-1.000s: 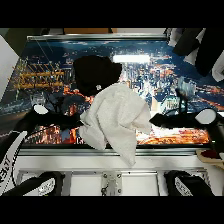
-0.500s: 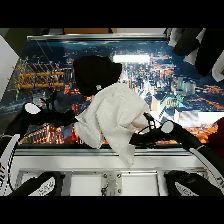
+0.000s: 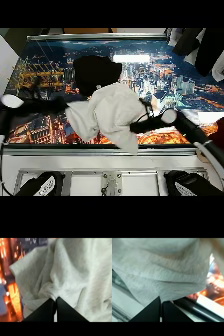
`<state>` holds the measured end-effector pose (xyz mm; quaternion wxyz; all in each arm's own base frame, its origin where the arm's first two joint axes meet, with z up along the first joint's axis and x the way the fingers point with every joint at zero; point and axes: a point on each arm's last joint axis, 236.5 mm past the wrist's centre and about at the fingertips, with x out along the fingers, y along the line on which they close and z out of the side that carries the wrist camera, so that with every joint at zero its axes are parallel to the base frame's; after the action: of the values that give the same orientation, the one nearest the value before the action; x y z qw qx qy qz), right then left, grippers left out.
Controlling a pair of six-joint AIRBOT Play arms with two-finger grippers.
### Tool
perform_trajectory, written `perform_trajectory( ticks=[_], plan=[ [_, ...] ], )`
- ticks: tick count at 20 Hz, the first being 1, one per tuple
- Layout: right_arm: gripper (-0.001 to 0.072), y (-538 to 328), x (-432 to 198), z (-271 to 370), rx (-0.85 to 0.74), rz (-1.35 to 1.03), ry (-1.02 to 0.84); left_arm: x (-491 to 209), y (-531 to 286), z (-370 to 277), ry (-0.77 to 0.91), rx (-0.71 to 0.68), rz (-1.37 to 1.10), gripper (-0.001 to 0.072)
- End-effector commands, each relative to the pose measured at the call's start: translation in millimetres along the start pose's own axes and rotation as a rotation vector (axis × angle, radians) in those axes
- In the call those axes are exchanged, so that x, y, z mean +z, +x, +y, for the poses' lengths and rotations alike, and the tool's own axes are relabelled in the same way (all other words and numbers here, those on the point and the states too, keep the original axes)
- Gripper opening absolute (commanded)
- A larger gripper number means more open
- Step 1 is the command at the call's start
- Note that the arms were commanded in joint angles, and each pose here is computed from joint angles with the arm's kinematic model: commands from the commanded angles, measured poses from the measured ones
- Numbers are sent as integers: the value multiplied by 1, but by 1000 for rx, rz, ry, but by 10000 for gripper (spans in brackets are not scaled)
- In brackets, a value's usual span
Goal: Fold the clothes and pants, and hang the long-sleeved shirts on hangers.
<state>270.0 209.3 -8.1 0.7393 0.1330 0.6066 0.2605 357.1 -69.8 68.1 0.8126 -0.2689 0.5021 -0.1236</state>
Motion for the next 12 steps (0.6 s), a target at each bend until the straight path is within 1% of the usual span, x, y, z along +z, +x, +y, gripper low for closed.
perform_trajectory(
  ticks=[1,3,5,7,10,12],
  plan=[
    [14,-160,60,-1,-211,-267,-160,77,-143,-72,152,-33,-382,16],
    [13,-278,84,35,-252,-574,-208,90,-243,-134,267,-62,-639,16],
    [13,-369,81,71,-277,-827,-244,76,-329,-192,397,-103,-870,16],
    [13,-441,67,107,-282,-1058,-280,49,-396,-234,491,-143,-1058,15],
    [13,-500,49,143,-248,-1286,-314,13,-453,-268,576,-177,-1218,16],
    [13,-509,45,149,-210,-1329,-285,9,-462,-276,598,-180,-1233,15]
  ],
)
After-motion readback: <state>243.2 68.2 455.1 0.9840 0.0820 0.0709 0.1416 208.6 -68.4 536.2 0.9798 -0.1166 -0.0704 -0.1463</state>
